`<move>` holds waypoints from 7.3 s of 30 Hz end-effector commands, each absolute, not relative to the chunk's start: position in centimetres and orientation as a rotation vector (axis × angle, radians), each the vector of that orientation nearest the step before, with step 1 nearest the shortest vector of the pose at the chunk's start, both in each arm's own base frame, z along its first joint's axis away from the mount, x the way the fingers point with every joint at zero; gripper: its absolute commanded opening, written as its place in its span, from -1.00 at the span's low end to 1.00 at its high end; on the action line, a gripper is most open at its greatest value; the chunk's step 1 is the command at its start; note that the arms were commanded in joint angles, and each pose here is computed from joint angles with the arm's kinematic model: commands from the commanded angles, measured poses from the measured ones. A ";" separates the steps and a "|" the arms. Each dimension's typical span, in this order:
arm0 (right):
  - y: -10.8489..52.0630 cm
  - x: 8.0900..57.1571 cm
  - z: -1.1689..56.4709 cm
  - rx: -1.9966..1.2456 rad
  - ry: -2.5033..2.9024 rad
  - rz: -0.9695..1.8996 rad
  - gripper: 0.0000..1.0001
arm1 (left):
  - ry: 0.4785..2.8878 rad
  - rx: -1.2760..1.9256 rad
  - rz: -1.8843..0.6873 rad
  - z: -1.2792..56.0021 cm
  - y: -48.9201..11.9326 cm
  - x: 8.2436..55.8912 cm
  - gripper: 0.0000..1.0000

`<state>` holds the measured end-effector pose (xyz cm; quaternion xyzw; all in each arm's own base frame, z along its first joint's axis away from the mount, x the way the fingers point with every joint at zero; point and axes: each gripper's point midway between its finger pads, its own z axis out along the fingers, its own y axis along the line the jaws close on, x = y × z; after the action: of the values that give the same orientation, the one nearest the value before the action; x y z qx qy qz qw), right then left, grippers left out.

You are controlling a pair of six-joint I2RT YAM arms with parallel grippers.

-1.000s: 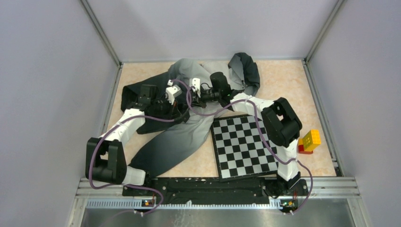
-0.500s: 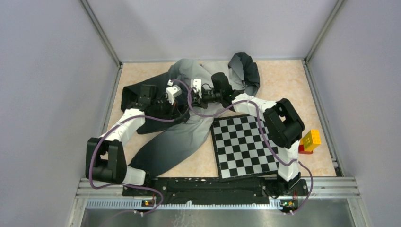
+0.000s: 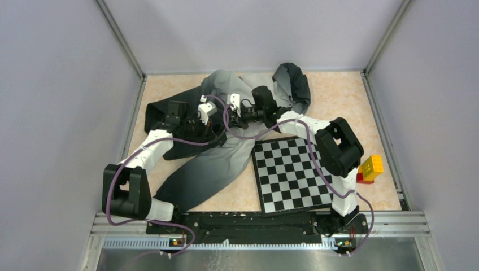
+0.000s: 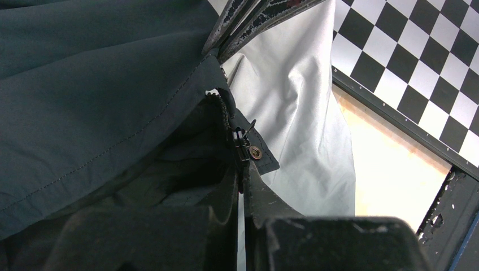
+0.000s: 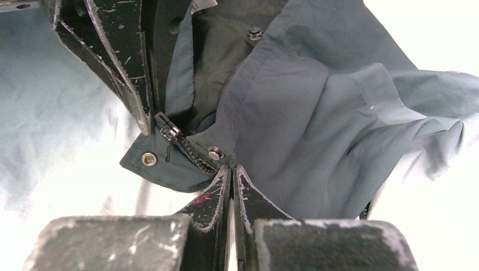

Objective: Zip up the jacket

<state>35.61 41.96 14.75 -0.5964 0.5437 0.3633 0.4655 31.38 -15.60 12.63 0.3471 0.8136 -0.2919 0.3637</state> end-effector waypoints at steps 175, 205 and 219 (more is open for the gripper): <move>45.4 33.8 18.2 -1.504 1.240 1.133 -0.35 | 2.065 0.679 -0.911 14.8 -14.6 31.8 -1.00; 46.2 34.5 18.7 -1.466 1.204 1.207 -0.33 | 2.072 0.687 -0.927 14.6 -14.7 31.6 -1.00; 46.6 34.1 18.7 -1.478 1.188 1.262 -0.89 | 2.071 0.689 -0.927 14.5 -14.7 31.6 -1.00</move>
<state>33.91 46.05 16.42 -0.5804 0.5116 0.4891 0.4028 31.00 -14.56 13.61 0.2536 0.8231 -0.3613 0.3574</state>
